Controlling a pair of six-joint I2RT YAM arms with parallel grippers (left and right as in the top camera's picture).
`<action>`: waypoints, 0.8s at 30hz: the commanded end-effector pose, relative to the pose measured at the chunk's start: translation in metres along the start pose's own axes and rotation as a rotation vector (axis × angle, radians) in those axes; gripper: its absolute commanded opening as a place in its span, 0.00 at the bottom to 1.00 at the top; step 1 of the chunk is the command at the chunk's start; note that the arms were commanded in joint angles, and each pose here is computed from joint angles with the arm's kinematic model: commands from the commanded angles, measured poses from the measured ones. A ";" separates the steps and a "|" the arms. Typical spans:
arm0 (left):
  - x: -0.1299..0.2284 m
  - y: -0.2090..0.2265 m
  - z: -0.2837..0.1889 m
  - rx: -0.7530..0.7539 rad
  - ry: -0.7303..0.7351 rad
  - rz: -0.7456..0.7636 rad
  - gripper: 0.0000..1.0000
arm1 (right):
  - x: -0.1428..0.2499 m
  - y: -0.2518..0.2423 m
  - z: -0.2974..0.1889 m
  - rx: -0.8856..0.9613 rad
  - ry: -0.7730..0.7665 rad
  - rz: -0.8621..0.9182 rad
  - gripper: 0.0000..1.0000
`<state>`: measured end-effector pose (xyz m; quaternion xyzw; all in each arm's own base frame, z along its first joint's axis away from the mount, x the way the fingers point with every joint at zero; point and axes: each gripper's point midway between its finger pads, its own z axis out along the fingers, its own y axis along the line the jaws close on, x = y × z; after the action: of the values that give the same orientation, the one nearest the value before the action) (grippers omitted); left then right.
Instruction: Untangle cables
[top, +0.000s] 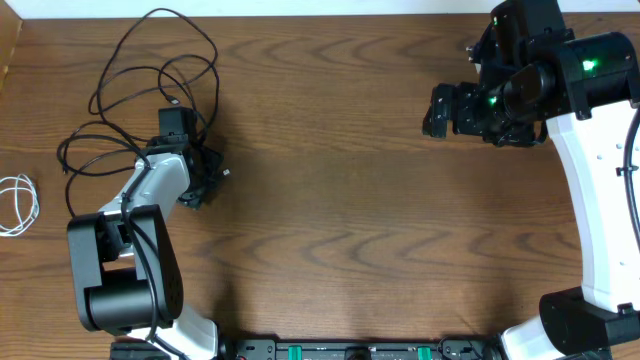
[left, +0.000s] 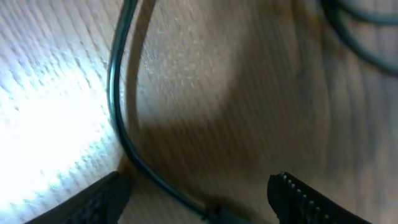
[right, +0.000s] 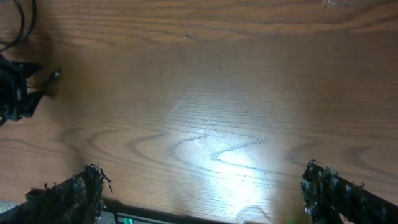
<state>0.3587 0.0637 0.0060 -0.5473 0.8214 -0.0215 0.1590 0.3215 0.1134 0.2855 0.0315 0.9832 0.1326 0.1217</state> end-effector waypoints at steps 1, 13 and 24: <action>-0.006 0.011 0.006 -0.051 -0.043 -0.034 0.66 | 0.001 0.001 -0.004 -0.001 -0.010 -0.018 0.99; -0.007 0.026 0.005 -0.123 -0.058 0.078 0.32 | 0.001 0.001 -0.004 -0.001 -0.010 -0.018 0.99; -0.003 0.045 0.003 -0.202 -0.047 0.094 0.42 | 0.001 0.001 -0.004 -0.001 -0.010 -0.018 0.99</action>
<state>0.3314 0.0806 0.0029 -0.5277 0.8362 0.0583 0.1374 0.3215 0.1134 0.2855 0.0315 0.9831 0.1328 0.1217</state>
